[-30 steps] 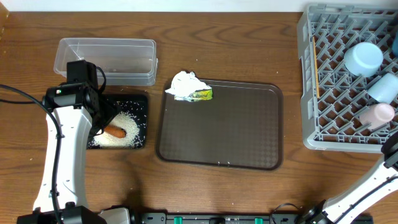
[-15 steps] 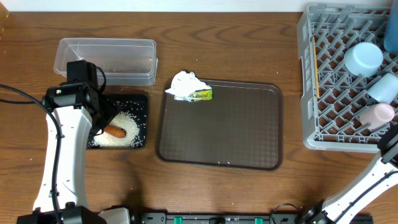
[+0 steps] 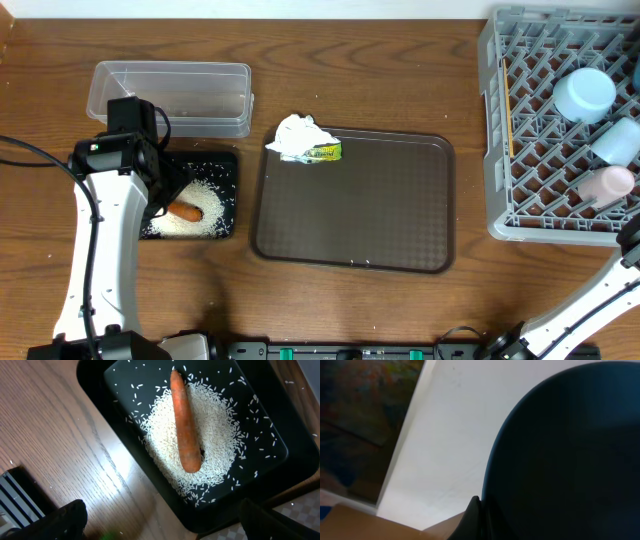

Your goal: Sort waste into correct bins and load items into the dishwasher rack

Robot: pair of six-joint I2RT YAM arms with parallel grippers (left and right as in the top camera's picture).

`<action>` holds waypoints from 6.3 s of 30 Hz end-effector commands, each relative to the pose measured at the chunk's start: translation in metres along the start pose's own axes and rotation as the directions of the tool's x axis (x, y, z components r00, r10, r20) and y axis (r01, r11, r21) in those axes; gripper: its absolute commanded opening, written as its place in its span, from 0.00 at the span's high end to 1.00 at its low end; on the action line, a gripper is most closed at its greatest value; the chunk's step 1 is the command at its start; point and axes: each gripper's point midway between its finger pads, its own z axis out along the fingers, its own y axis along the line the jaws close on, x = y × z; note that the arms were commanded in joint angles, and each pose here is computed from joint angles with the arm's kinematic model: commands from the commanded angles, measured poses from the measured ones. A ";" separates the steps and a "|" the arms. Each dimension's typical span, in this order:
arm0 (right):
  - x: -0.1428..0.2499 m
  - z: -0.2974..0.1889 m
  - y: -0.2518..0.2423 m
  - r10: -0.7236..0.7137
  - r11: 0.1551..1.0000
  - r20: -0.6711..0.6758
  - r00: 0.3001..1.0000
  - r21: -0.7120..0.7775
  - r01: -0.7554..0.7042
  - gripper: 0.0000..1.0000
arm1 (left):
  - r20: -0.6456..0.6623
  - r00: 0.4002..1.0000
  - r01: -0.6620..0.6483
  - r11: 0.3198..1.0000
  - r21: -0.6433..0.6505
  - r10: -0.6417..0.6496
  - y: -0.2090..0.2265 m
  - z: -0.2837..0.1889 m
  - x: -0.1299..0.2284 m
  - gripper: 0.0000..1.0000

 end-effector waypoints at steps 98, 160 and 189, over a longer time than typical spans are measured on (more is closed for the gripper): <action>0.013 -0.021 -0.070 0.397 0.916 -0.035 0.917 -0.046 -0.398 0.99 | 0.021 1.000 0.011 1.000 -0.008 -0.011 0.002 -0.003 -0.005 0.01; -0.011 -0.041 0.141 0.239 0.957 -0.126 0.963 -0.137 -0.255 0.01 | 0.021 1.000 0.011 1.000 -0.008 -0.010 0.002 -0.003 -0.005 0.01; 0.087 0.053 0.218 -0.090 0.981 -0.256 0.962 -0.187 0.042 0.01 | 0.021 1.000 0.011 1.000 -0.008 -0.010 0.002 -0.003 -0.005 0.01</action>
